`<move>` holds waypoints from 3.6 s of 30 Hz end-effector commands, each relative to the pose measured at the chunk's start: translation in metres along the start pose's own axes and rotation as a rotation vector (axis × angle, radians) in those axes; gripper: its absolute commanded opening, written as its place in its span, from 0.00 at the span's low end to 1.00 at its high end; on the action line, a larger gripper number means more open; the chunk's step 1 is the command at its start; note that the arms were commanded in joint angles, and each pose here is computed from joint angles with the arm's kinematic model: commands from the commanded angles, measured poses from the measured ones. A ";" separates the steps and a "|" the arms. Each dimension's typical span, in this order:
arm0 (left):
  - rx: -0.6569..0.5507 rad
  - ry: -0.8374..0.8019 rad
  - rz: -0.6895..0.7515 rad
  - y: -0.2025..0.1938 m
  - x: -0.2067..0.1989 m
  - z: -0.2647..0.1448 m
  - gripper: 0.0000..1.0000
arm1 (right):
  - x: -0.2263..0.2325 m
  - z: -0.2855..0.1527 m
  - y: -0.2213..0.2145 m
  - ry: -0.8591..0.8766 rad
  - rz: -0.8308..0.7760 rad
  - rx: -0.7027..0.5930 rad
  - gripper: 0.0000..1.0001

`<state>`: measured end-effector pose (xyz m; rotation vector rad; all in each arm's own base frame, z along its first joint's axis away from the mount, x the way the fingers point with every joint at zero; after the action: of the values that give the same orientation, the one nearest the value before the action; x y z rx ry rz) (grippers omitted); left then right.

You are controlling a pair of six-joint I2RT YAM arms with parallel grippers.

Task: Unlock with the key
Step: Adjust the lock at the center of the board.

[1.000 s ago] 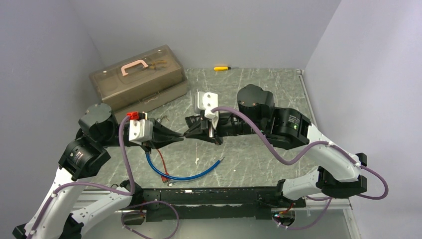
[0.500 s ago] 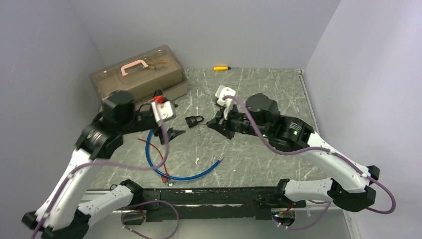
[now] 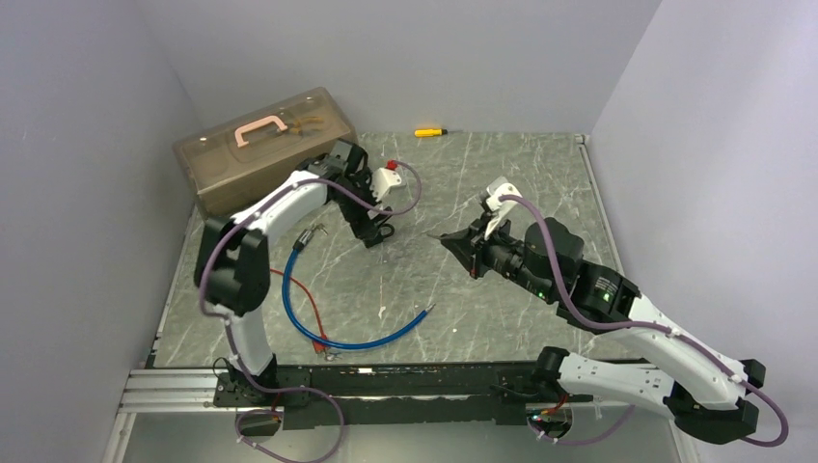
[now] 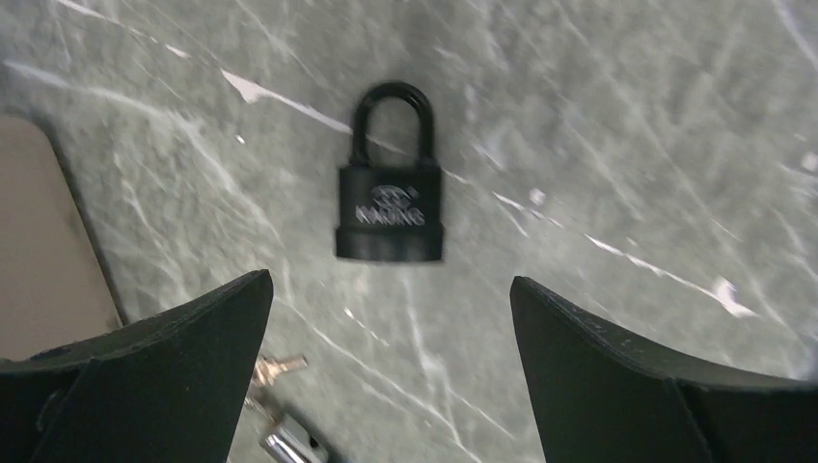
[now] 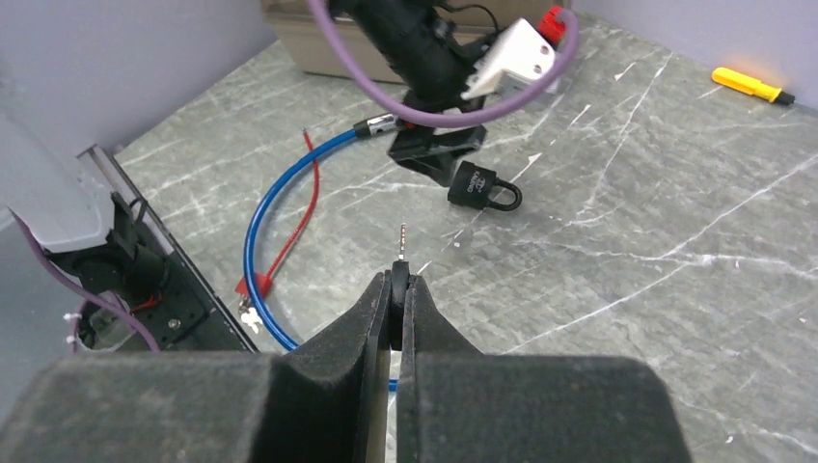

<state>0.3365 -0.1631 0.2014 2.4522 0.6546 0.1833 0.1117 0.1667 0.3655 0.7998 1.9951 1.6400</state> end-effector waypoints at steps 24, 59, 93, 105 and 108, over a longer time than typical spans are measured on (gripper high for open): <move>0.038 0.343 -0.042 -0.035 0.061 0.066 0.63 | 0.002 0.003 0.009 0.008 0.082 -0.159 0.00; -0.184 -0.081 0.670 -0.001 -0.001 0.014 0.99 | -0.006 -0.025 0.012 -0.029 0.088 -0.210 0.00; 0.083 -0.587 0.946 -0.002 0.006 0.107 0.83 | -0.014 -0.053 0.043 -0.064 0.037 -0.281 0.00; 0.027 -0.436 0.829 -0.010 -0.005 0.083 0.37 | -0.013 -0.053 0.039 -0.052 0.044 -0.272 0.00; 0.015 -0.475 0.794 -0.020 -0.036 0.073 0.36 | -0.012 -0.050 0.037 -0.046 0.042 -0.265 0.00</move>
<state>0.3456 -0.1982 0.1100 2.5541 -0.5805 -0.1290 0.0949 0.1297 0.4037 0.7887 1.7215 1.8184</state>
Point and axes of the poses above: each gripper's point midway between its finger pads, its own z axis out along the fingers, its own x axis along the line the jaws close on, y = z × x, the point moved 10 cm from there along -z, back along the fingers, and after that the axes turned 6 degrees about -z, right-handed, at the moved point
